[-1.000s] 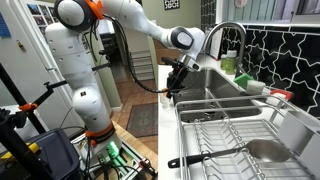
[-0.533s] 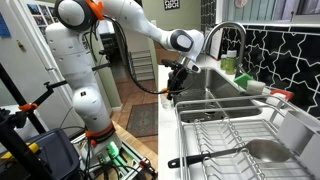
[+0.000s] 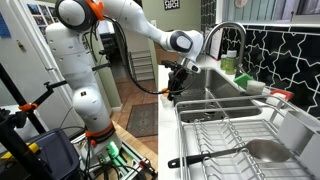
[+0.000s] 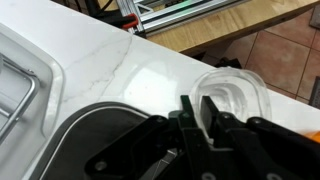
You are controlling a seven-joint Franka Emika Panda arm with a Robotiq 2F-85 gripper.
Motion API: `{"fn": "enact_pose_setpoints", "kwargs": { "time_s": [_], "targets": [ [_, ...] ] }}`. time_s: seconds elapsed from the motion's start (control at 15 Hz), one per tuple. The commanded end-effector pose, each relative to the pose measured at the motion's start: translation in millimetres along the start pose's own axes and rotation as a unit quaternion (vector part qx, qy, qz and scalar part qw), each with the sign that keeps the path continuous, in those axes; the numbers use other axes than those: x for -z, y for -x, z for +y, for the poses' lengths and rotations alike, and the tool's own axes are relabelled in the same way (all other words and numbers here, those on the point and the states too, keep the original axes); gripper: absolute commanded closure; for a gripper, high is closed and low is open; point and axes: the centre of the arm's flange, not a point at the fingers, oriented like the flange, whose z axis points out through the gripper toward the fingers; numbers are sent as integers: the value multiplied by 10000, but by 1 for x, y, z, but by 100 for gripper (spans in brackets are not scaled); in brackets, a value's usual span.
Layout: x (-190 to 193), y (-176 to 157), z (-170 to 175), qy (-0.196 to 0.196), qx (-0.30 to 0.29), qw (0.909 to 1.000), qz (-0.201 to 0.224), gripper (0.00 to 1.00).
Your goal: Open the water tap and draw some water in the clear bowl then place the clear bowl on its previous position
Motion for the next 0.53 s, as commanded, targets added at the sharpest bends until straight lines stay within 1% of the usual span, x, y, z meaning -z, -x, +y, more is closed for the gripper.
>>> {"fn": "enact_pose_setpoints", "kwargs": {
  "time_s": [0.0, 0.07, 0.2, 0.4, 0.47],
  "targets": [
    [-8, 3, -4, 110, -50, 9999, 49, 50],
    [-8, 3, -5, 114, -34, 9999, 53, 41],
    [-6, 5, -5, 115, -29, 9999, 107, 27],
    [6, 18, -2, 56, 96, 9991, 415, 4],
    [13, 26, 1, 69, 115, 9981, 601, 0]
  ]
}}
